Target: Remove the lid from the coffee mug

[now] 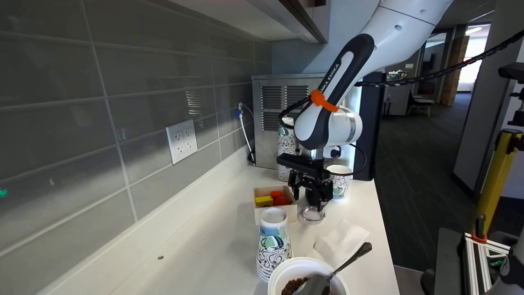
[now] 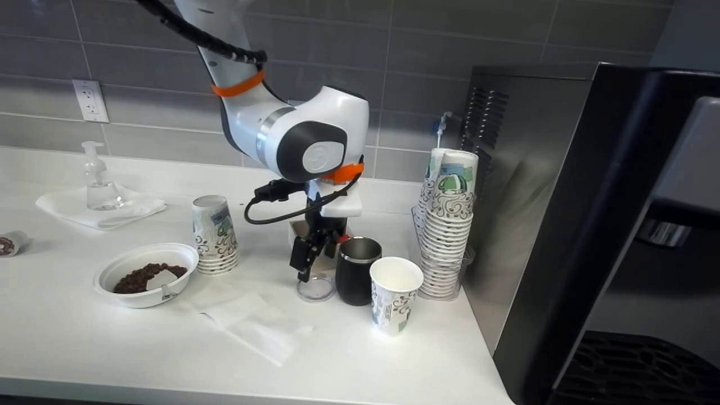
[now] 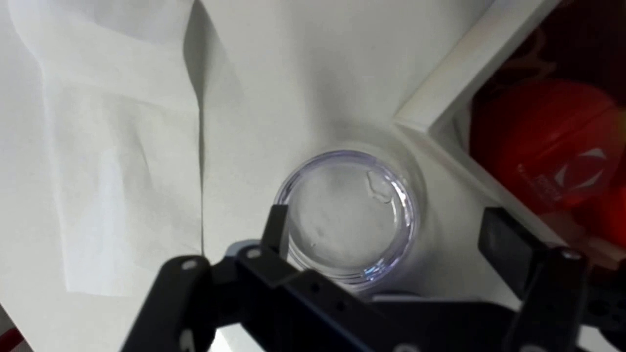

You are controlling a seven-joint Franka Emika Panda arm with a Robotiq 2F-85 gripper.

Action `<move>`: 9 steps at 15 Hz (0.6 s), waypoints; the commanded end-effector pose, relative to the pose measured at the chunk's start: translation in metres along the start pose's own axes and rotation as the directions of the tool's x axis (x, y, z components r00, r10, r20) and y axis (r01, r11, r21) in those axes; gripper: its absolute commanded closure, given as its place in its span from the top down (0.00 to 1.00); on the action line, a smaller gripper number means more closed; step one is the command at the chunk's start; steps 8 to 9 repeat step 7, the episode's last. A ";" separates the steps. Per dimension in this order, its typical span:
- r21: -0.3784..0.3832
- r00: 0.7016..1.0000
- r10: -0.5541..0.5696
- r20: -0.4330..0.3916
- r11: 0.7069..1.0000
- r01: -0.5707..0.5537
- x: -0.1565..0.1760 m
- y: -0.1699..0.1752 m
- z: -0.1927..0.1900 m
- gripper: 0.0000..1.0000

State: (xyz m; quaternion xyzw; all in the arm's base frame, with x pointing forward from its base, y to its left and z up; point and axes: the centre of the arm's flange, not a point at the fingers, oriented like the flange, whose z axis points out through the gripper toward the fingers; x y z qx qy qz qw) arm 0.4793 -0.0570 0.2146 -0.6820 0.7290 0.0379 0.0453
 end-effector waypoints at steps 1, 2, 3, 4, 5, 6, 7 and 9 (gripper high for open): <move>0.039 0.998 -0.054 0.016 0.998 0.053 -0.009 0.021 -0.044 1.00; 0.046 0.998 -0.059 0.017 0.997 0.058 -0.010 0.025 -0.053 1.00; 0.053 0.998 -0.056 0.015 0.997 0.055 -0.010 0.031 -0.064 1.00; 0.061 0.999 -0.051 0.014 0.997 0.050 -0.010 0.036 -0.074 1.00; 0.067 0.999 -0.045 0.012 0.997 0.044 -0.010 0.041 -0.083 1.00; 0.073 0.999 -0.047 0.011 0.996 0.046 -0.010 0.045 -0.090 1.00; 0.079 0.999 -0.048 0.007 0.996 0.047 -0.010 0.048 -0.098 1.00; 0.079 0.999 -0.048 0.007 0.996 0.047 -0.010 0.048 -0.098 1.00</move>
